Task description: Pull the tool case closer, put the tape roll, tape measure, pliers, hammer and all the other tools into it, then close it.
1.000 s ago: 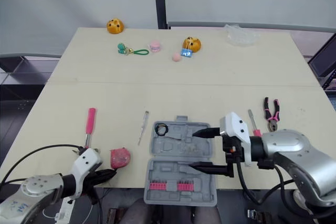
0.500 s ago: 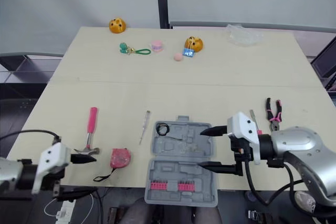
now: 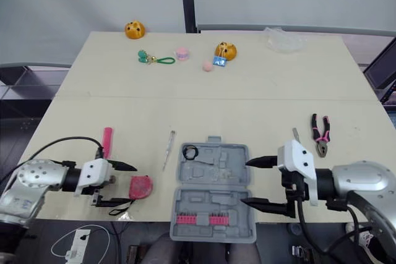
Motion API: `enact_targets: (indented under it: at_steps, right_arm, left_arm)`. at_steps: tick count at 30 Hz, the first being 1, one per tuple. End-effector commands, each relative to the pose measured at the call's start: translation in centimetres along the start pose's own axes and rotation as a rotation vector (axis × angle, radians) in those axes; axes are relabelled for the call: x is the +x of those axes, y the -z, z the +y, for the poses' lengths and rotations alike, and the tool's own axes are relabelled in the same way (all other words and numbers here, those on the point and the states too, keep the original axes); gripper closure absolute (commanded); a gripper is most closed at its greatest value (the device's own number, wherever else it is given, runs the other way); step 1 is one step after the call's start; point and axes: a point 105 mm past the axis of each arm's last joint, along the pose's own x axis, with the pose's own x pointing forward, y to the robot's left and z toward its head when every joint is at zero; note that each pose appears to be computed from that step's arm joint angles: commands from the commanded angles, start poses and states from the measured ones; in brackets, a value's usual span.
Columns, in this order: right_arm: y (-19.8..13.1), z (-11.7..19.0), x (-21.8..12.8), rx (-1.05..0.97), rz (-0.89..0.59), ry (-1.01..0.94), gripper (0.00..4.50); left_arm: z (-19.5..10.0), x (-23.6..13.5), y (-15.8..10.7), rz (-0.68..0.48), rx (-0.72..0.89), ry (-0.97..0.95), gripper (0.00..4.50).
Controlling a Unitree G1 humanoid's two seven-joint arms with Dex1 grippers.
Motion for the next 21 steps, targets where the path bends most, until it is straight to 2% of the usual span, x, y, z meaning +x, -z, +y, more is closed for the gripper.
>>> enact_targets:
  at_steps: [1,20,21]
  right_arm:
    - [-0.9,0.3,-0.2,-0.035,-0.016,0.006,0.0]
    - [-1.0,0.3,0.2,-0.027,-0.023,0.015,0.0]
    - [-0.9,0.3,0.2,-0.027,-0.021,0.015,0.0]
  left_arm:
    - [0.3,0.6,-0.1,0.001,0.02,-0.004,0.04]
    - [0.3,2.6,1.5,0.06,-0.015,-0.038,0.04]
    - [0.3,2.7,1.6,0.064,-0.011,-0.04,0.42]
